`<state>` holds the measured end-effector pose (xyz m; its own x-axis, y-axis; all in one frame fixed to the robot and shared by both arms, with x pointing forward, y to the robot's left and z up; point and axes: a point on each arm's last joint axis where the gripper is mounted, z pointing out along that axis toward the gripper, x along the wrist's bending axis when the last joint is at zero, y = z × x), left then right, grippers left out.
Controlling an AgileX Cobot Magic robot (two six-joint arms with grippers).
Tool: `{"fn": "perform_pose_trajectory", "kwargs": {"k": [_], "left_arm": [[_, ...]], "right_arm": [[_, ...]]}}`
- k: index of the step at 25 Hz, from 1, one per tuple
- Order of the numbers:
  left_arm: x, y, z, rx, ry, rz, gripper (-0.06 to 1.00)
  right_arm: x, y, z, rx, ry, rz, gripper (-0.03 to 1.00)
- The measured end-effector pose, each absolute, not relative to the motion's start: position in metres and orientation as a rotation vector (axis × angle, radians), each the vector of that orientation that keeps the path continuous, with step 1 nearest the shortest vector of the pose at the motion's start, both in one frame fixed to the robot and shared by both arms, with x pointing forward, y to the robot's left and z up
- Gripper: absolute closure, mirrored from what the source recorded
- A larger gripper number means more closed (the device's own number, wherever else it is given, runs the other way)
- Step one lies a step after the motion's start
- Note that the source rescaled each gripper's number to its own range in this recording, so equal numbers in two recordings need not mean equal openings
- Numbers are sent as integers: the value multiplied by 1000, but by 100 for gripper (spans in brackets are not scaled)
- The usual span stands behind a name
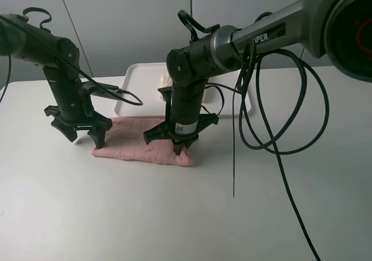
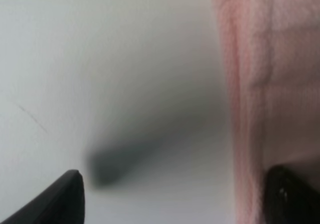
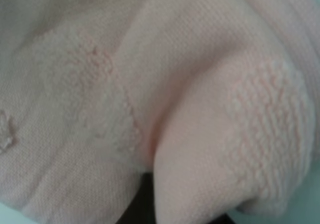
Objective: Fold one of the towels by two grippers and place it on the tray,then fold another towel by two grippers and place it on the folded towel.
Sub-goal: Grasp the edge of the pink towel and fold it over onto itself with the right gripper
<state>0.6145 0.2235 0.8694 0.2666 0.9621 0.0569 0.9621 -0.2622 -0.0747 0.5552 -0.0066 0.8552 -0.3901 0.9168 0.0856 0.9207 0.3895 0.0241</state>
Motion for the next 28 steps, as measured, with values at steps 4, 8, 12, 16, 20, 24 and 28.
{"fn": "perform_pose_trajectory", "kwargs": {"k": [4, 8, 12, 16, 20, 24, 28], "left_arm": [[614, 223, 869, -2424, -1848, 0, 2], [614, 223, 869, -2424, -1848, 0, 2], [614, 223, 869, -2423, -1850, 2, 2], [614, 223, 869, -2423, -1850, 2, 2], [614, 223, 869, -2423, -1850, 2, 2], [614, 223, 869, -2423, -1850, 2, 2], [614, 223, 869, -2423, -1850, 2, 2]], "right_arm": [[556, -7, 863, -1677, -2608, -140, 91], [557, -10, 880, -1628, -2662, -174, 91], [551, -10, 890, -1549, -2662, -144, 91], [550, -8, 890, -1539, -2638, -160, 91], [551, -1, 891, -1574, -2565, -279, 91], [553, 10, 895, -1583, -2442, -448, 91], [554, 20, 900, -1567, -2352, -584, 91]]}}
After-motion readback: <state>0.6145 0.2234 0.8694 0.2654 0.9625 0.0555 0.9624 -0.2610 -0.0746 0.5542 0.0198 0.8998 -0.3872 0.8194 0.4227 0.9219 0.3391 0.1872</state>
